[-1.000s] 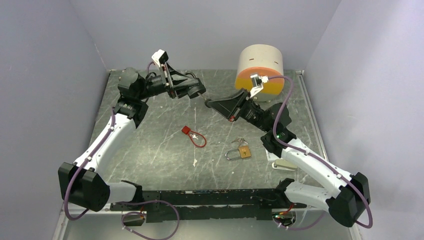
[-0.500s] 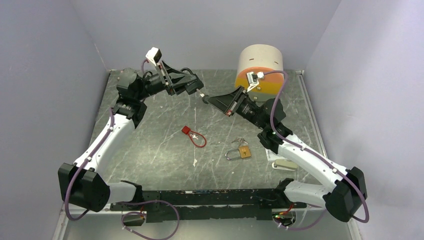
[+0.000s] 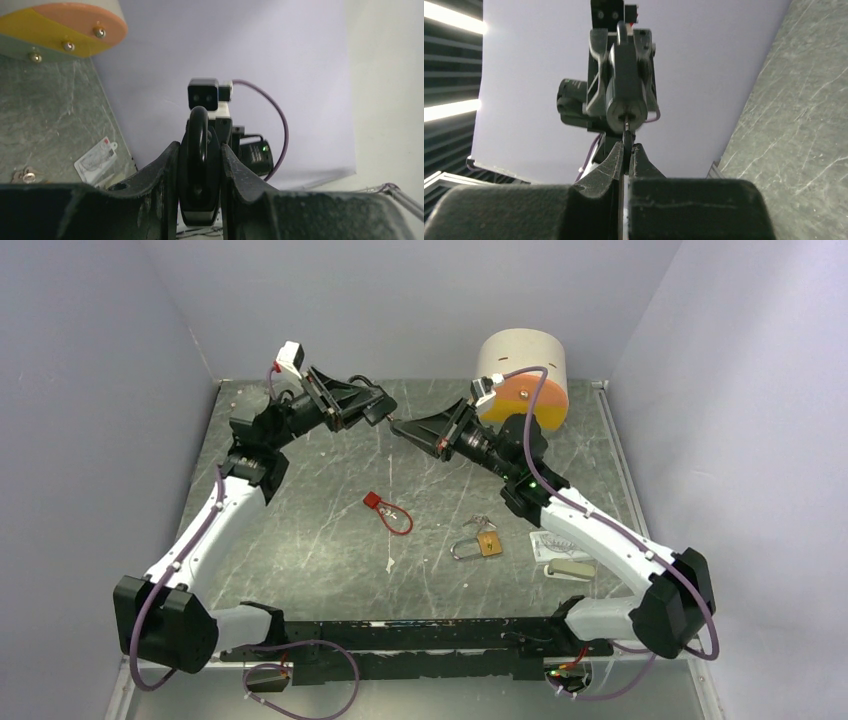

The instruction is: Unlock with the key

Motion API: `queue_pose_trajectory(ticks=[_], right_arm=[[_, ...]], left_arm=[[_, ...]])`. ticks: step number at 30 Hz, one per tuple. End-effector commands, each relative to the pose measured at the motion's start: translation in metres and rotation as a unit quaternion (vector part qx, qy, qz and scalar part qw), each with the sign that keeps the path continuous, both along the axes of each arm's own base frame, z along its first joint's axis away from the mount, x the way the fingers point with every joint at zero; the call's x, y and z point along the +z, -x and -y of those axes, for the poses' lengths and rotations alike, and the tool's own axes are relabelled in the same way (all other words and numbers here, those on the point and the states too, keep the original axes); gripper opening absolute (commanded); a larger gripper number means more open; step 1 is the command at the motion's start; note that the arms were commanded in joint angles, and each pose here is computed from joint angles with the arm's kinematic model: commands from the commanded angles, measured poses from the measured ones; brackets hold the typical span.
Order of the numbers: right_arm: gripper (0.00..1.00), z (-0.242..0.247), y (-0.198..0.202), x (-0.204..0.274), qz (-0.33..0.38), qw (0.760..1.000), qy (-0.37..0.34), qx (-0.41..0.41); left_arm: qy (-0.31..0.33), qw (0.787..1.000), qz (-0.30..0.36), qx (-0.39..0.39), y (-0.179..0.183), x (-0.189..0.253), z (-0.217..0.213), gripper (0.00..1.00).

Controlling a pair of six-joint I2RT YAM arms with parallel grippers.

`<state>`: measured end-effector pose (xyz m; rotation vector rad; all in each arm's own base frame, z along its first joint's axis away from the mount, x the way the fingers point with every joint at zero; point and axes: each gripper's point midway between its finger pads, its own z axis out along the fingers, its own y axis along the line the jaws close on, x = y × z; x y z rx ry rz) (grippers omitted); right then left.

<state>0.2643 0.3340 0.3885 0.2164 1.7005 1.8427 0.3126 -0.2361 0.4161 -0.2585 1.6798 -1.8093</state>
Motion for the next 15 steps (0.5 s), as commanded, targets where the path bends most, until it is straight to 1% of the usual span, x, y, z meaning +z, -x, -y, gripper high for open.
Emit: queue_pose_trajectory(ticks=[1,5,7,10,13,15], right_arm=[[0.0,0.002,-0.03,0.015,-0.02,0.998,-0.02,-0.053],[0.0,0.006,-0.042,0.02,0.005,0.996,-0.02,-0.089],[0.0,0.003,-0.047,0.021,0.021,0.995,-0.011,-0.092],[0.0,-0.003,-0.053,0.015,0.015,0.996,-0.009,-0.088],[0.0,-0.003,-0.054,0.012,-0.004,0.997,-0.037,-0.068],[0.0,-0.001,-0.051,0.011,-0.035,0.996,-0.081,-0.032]], left_arm=[[-0.004,0.993,0.061,-0.1,0.063,0.02,0.016,0.03],[0.006,0.996,0.055,-0.072,0.059,0.021,0.013,0.03],[0.005,0.996,0.057,-0.065,0.059,0.02,0.012,0.03],[0.006,0.995,0.062,-0.072,0.06,0.019,0.014,0.03],[0.003,0.992,0.099,-0.074,0.064,0.021,0.014,0.03],[-0.012,0.987,0.144,-0.067,0.067,0.023,0.012,0.03]])
